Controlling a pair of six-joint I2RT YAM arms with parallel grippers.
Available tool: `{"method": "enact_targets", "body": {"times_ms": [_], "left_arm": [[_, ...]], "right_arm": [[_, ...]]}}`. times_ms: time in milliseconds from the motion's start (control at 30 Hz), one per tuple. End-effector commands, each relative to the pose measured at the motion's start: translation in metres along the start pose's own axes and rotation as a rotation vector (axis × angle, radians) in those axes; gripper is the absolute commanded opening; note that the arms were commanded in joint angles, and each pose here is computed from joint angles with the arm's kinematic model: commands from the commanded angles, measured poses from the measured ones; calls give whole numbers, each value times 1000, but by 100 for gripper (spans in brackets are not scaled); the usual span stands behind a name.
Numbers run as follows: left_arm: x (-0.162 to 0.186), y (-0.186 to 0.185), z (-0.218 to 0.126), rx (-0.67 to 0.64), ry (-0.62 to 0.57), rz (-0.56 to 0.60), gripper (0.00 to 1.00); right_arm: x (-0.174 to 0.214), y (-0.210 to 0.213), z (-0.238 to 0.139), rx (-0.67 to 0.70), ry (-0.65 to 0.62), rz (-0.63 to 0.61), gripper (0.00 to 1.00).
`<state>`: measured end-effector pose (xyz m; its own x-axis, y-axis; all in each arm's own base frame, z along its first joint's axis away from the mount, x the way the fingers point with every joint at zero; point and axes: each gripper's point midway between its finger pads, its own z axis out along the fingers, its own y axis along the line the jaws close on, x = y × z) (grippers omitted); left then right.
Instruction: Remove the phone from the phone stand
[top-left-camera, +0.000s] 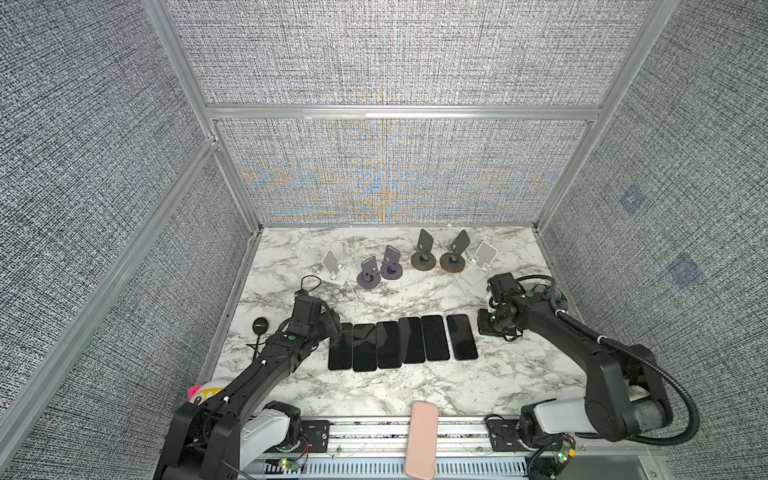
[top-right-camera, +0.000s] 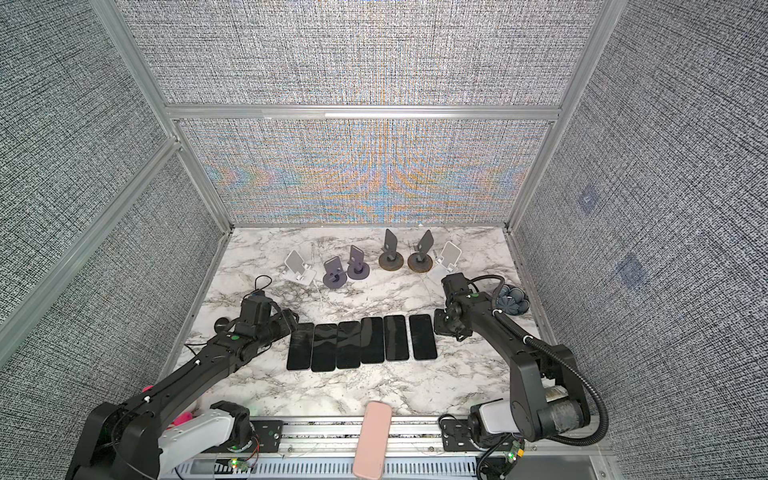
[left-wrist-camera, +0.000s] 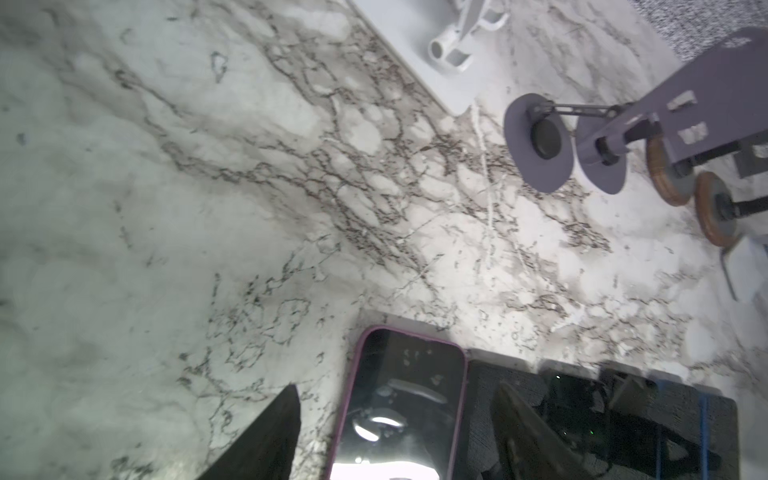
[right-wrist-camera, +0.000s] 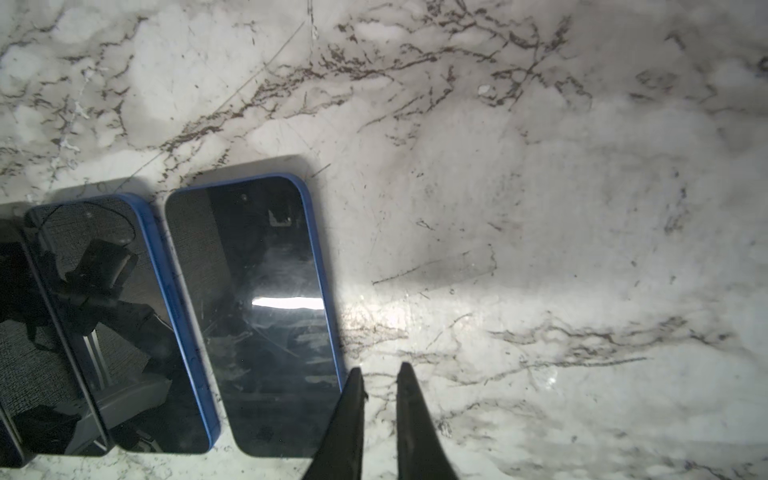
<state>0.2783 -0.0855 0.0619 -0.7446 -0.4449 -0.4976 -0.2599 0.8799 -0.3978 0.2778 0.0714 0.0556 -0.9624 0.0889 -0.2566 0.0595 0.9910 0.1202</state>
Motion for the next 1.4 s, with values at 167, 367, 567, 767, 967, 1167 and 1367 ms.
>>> {"method": "enact_targets", "body": {"times_ms": [167, 367, 567, 767, 967, 1167, 1367], "left_arm": [[16, 15, 16, -41, 41, -104, 74], [25, 16, 21, -57, 99, -123, 74], [35, 14, 31, -32, 134, -142, 74], [37, 12, 34, -18, 142, -149, 74], [34, 7, 35, 1, 135, -150, 73], [25, 9, 26, -30, 110, -111, 73], [-21, 13, -15, -122, -53, -2, 76]], "right_arm": [[1, 3, 19, 2, 65, 43, 6], [6, 8, 29, 1, 86, 41, 6], [10, 22, 37, -27, 98, 49, 6], [7, 28, 35, -40, 87, 56, 6], [12, 29, 32, -46, 86, 76, 6], [4, 25, 21, -38, 32, 79, 10], [-39, 21, -28, -14, -222, 1, 31]]}}
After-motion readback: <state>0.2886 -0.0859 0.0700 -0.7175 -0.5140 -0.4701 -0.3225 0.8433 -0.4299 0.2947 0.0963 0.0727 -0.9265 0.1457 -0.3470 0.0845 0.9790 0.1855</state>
